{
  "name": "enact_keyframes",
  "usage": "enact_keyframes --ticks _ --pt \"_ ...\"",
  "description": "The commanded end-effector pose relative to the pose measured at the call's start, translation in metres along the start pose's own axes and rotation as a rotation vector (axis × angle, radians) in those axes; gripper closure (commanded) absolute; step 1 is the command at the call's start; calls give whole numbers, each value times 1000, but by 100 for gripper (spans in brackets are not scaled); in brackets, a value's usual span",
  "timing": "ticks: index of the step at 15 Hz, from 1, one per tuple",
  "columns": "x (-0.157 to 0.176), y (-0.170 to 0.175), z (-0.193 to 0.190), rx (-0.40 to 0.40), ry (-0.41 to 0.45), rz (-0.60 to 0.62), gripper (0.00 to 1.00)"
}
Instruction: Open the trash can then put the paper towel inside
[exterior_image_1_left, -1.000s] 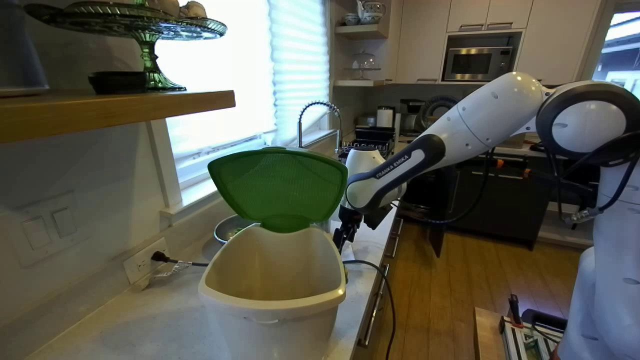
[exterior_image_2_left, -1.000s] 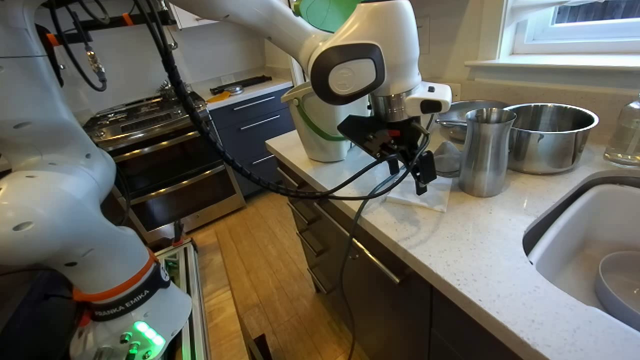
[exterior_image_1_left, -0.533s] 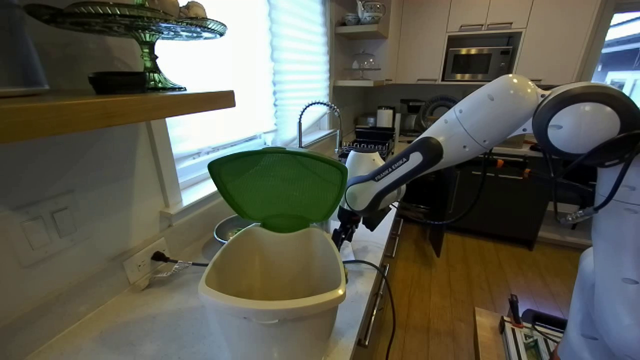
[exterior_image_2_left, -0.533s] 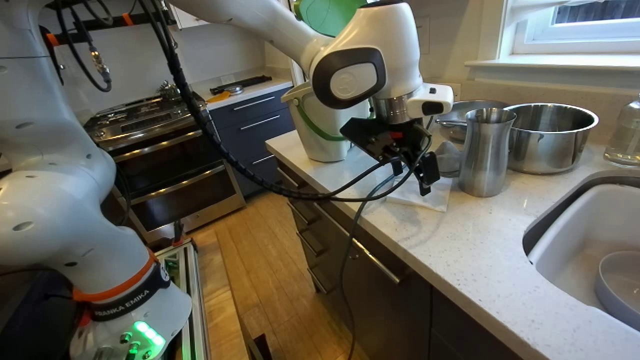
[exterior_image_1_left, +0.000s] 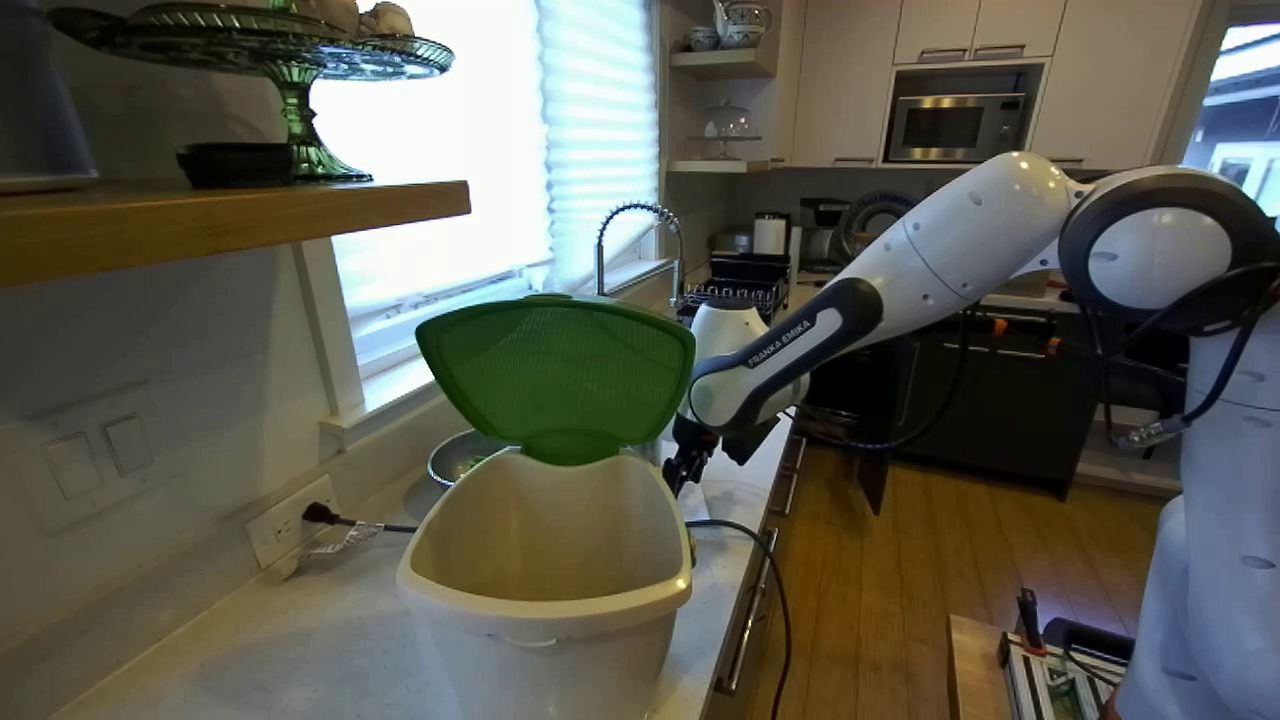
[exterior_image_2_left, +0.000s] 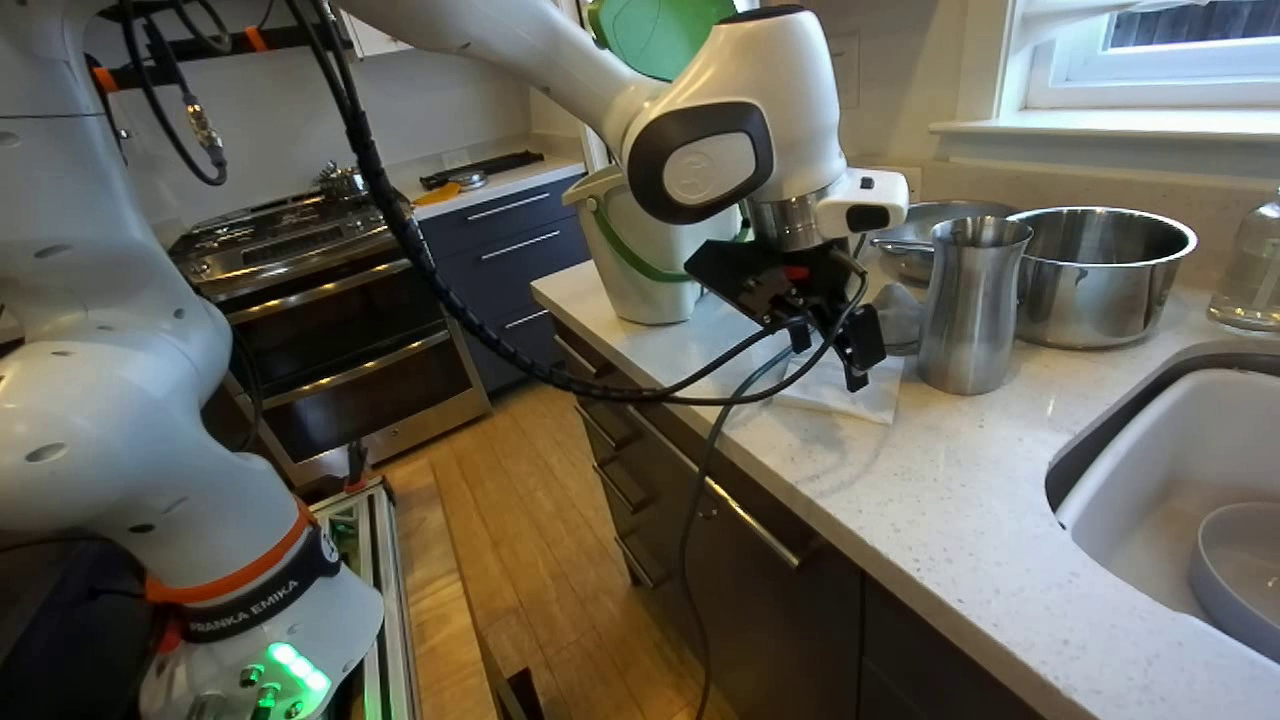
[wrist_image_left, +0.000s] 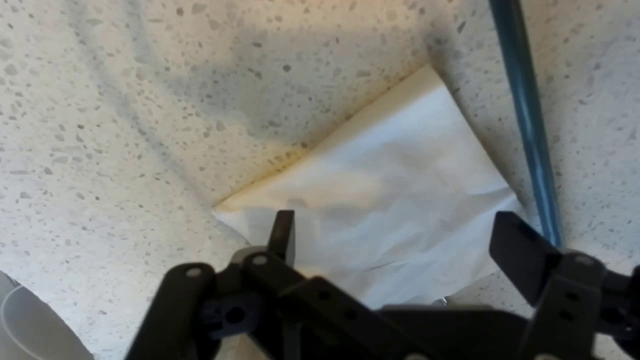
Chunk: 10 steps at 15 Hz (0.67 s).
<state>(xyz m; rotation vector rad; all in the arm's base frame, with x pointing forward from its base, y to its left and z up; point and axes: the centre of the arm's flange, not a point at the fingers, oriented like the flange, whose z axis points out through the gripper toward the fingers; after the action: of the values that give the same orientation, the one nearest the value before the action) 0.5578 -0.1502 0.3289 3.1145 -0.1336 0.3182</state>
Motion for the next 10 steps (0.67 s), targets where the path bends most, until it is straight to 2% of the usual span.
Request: enact_keyframes --ticks 1,6,10 --pt "0 1 13 -8 0 -5 25" --pt "-2 1 22 -9 -18 -6 65" --pt "-1 3 14 -24 -25 -5 96"
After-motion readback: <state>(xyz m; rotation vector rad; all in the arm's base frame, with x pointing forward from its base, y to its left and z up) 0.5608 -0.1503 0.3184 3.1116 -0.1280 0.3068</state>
